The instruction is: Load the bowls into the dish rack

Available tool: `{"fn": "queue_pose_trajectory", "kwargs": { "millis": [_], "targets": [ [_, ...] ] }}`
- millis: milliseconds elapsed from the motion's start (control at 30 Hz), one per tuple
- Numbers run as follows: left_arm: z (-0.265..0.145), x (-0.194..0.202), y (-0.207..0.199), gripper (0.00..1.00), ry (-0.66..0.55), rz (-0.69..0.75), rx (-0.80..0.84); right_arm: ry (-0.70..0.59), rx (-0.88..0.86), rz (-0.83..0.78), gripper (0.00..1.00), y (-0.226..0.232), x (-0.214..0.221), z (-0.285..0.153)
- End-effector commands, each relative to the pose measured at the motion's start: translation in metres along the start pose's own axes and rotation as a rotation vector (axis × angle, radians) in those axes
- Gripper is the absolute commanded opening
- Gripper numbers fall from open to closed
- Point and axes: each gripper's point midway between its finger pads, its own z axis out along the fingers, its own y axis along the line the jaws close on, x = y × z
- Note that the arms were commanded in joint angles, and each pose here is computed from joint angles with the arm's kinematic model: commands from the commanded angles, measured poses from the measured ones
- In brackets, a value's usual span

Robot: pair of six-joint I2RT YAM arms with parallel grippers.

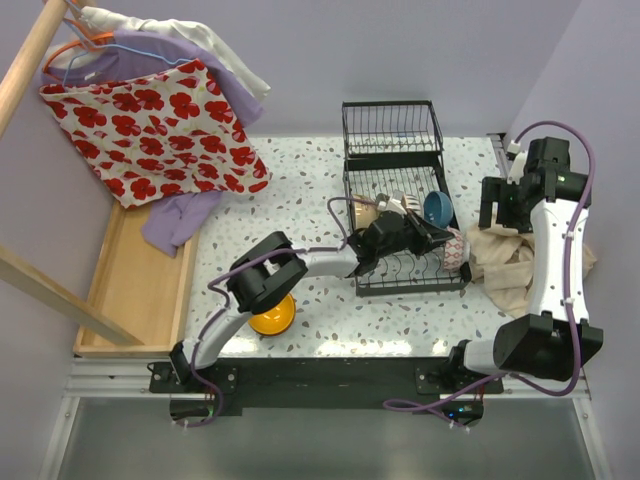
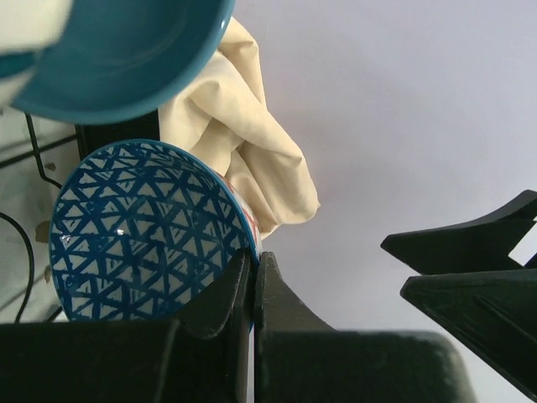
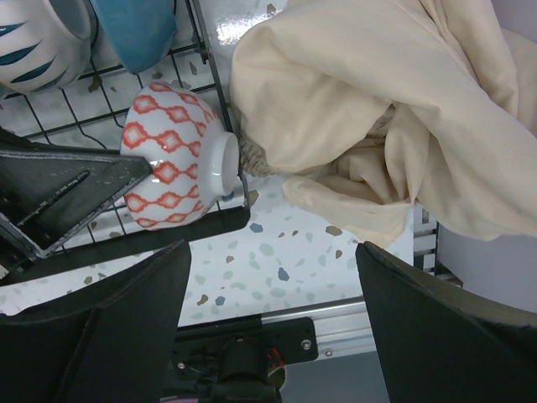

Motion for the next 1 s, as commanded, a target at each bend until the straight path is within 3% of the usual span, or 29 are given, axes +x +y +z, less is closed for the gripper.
{"fn": "queue_pose_trajectory", "kwargs": {
  "millis": [0, 433, 767, 833, 967],
  "targets": [
    [0.004, 0.012, 0.0, 0.0, 0.007, -0.086, -0.005, -0.029, 0.015, -0.006, 0.84, -0.004, -0.004, -0.007],
    [-0.015, 0.004, 0.051, 0.0, -0.006, -0.151, -0.136, -0.027, 0.009, -0.005, 0.84, -0.003, -0.004, -0.003],
    [-0.019, -0.022, 0.056, 0.0, -0.063, -0.135, -0.147, -0.025, 0.007, -0.003, 0.83, -0.002, -0.002, 0.0],
    [-0.017, -0.027, 0.059, 0.07, -0.074, -0.126, -0.15, -0.026, 0.006, -0.004, 0.84, -0.003, -0.003, 0.001],
    [-0.012, -0.033, 0.066, 0.08, -0.085, -0.103, -0.152, -0.02, 0.005, -0.005, 0.83, -0.002, -0.004, 0.004]
  ]
}}
